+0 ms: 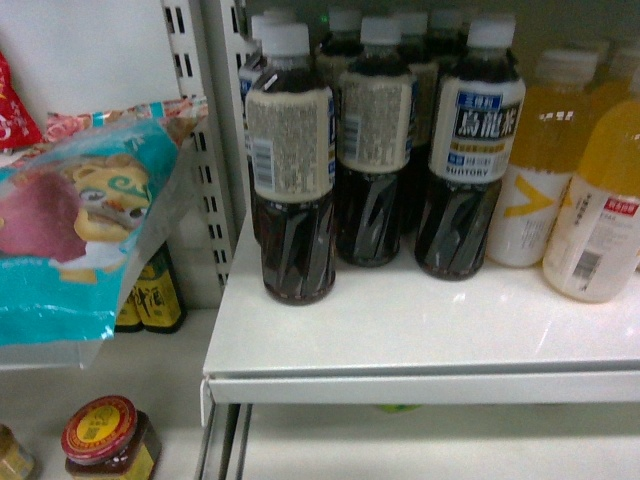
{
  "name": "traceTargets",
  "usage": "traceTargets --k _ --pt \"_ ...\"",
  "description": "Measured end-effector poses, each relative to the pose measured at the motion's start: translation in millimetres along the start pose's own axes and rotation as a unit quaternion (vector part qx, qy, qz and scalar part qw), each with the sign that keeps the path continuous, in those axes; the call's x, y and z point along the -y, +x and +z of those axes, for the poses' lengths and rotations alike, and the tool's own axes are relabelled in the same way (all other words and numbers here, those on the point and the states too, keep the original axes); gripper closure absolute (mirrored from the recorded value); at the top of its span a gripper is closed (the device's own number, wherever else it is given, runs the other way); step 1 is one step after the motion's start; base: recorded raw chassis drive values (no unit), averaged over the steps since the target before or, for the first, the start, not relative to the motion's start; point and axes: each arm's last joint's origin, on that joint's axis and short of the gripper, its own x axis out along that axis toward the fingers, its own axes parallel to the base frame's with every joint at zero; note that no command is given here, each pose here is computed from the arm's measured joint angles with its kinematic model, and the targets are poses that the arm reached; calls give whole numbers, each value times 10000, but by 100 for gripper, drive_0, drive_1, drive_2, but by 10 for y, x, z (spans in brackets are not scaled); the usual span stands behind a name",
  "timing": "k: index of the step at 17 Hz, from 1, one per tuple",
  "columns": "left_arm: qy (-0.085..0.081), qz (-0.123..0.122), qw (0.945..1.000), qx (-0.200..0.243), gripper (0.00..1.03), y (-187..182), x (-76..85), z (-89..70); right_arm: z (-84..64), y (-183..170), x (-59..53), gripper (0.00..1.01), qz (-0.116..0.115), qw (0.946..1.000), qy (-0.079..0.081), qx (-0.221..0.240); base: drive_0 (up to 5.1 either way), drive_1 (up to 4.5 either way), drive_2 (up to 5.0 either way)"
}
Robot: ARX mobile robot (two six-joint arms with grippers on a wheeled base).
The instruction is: Move water from second to third shelf
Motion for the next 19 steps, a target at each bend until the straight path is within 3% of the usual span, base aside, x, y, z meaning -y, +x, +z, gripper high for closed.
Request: traceTargets --k 19 --pt "0 -6 10000 4 5 0 0 1 1 0 0 3 -4 10000 -4 6 0 0 0"
